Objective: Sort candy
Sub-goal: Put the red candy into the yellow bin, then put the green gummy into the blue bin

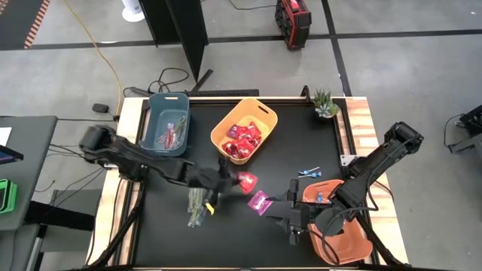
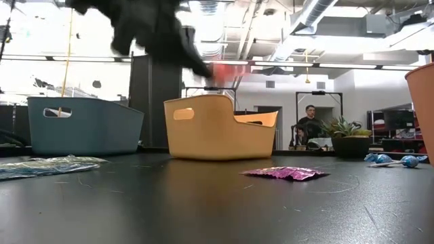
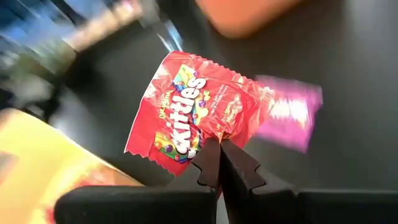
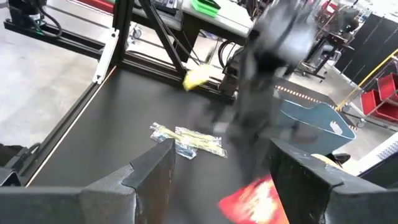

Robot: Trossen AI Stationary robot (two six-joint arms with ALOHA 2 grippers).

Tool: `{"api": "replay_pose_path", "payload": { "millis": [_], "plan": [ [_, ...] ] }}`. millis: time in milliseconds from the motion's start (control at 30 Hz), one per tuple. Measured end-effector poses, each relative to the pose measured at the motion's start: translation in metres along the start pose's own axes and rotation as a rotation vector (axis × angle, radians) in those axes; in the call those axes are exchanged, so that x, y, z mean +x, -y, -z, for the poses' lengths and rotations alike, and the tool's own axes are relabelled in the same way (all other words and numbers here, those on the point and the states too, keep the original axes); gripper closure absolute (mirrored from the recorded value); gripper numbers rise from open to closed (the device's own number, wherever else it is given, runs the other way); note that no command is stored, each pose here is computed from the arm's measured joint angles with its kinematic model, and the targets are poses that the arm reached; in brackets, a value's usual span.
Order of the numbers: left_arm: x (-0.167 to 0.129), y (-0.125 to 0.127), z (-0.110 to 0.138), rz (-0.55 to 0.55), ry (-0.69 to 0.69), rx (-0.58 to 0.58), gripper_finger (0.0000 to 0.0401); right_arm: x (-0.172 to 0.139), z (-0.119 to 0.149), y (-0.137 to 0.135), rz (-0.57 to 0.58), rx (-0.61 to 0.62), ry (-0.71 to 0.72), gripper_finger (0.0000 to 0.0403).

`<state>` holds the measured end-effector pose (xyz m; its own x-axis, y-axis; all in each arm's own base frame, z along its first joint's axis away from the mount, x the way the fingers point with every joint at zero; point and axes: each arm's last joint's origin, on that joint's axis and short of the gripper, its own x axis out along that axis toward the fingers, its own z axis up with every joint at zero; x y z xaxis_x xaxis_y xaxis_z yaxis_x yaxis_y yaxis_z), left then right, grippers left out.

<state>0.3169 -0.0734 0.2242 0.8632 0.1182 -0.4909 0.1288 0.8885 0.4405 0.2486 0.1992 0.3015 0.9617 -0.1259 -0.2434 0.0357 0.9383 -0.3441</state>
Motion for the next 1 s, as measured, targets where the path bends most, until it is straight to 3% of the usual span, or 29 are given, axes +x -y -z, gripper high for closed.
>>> {"api": "replay_pose_path", "payload": {
  "millis": [100, 233, 400, 533, 733, 900, 1000],
  "plan": [
    [-0.02, -0.034, -0.012, -0.099, 0.074, -0.074, 0.0401, 0.0, 0.0, 0.0, 0.001, -0.002, 0.0, 0.0134],
    [-0.024, -0.083, -0.002, -0.259, 0.079, -0.213, 0.0401, 0.002, 0.0, 0.002, 0.007, 0.004, -0.001, 0.0134],
    [-0.013, -0.121, 0.023, -0.307, 0.029, -0.297, 0.0401, 0.002, 0.0, 0.002, 0.007, 0.006, 0.001, 0.0134],
    [-0.006, -0.138, 0.04, -0.341, -0.019, -0.326, 0.0384, 0.002, 0.0, 0.002, 0.007, 0.006, 0.0, 0.0134],
    [0.002, -0.141, 0.056, -0.316, -0.115, -0.353, 0.0276, 0.002, 0.0, 0.002, 0.007, 0.003, -0.003, 0.0134],
    [0.0, -0.135, 0.052, -0.298, -0.108, -0.354, 0.0165, 0.003, 0.001, 0.003, 0.012, 0.009, -0.006, 0.0134],
    [-0.014, -0.129, 0.041, -0.282, -0.08, -0.334, 0.0135, 0.003, 0.001, 0.003, 0.011, 0.017, -0.01, 0.0134]
  ]
}}
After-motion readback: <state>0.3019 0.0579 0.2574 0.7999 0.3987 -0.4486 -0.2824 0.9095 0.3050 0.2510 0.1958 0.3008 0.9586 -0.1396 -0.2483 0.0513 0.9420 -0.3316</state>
